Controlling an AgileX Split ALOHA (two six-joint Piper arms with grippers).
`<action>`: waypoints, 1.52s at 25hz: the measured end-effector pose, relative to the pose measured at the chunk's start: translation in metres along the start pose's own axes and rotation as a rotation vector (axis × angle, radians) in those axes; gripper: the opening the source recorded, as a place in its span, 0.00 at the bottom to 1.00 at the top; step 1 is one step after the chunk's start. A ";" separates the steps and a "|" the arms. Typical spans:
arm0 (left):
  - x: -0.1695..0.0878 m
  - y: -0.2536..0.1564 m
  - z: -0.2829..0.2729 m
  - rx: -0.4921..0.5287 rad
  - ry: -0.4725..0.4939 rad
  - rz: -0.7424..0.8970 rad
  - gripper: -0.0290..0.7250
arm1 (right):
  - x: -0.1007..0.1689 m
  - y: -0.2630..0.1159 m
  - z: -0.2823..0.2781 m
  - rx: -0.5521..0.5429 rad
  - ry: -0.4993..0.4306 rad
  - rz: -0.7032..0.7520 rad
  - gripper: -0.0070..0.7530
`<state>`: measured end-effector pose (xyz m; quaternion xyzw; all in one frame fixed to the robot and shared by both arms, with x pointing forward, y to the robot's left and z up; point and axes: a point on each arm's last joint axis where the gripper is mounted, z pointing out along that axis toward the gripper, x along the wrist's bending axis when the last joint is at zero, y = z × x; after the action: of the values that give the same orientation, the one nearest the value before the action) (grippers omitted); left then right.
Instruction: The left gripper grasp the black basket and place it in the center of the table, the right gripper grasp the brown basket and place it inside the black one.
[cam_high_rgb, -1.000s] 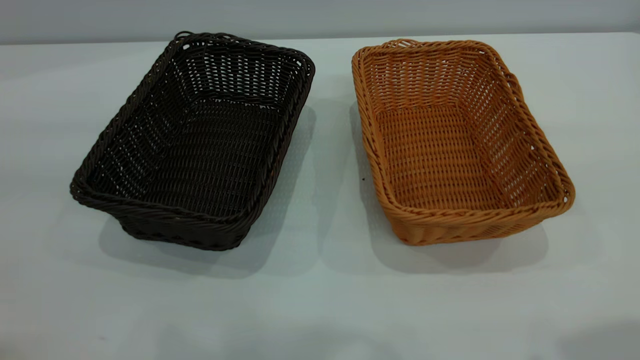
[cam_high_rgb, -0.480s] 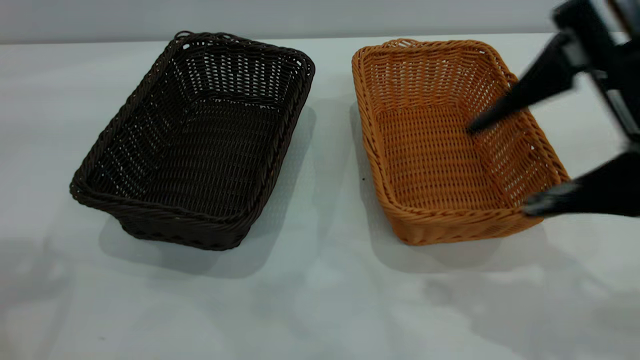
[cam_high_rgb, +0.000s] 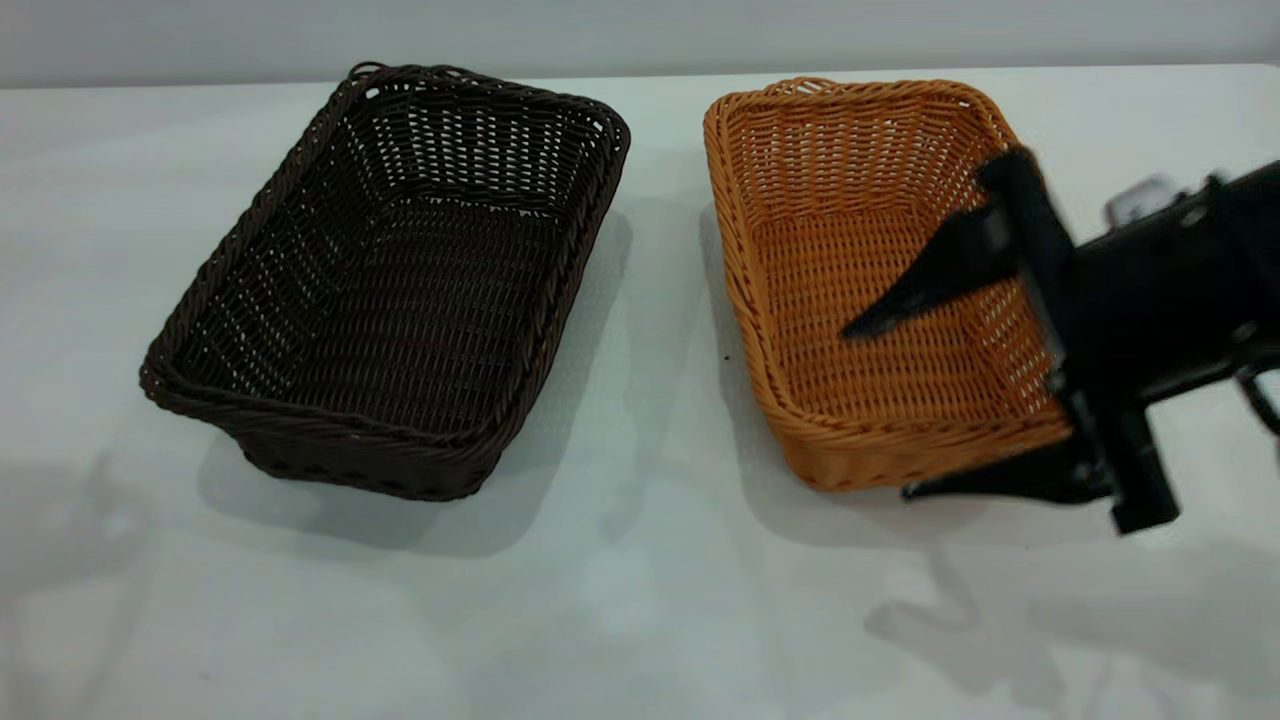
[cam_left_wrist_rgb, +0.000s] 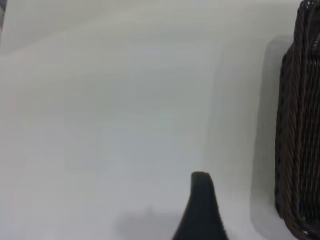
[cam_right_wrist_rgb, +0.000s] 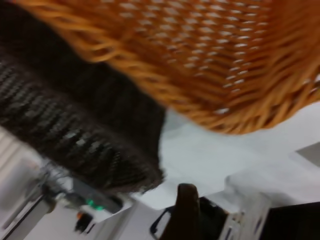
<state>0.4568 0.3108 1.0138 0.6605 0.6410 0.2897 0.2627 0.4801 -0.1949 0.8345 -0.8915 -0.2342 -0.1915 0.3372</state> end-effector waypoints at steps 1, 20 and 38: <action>0.000 0.000 0.000 -0.003 0.000 0.000 0.74 | 0.000 0.000 0.005 -0.009 -0.019 0.002 0.79; 0.001 0.006 0.024 0.025 0.001 -0.053 0.74 | 0.017 0.023 0.029 -0.442 -0.141 0.161 0.79; -0.055 0.065 0.182 0.443 -0.117 0.082 0.74 | 0.003 0.036 0.051 -0.420 -0.201 0.215 0.72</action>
<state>0.6320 0.2574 0.9315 0.7432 0.6451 0.1136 0.1360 0.5114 -0.1829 0.7816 -0.9763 -0.1257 -0.1094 0.1381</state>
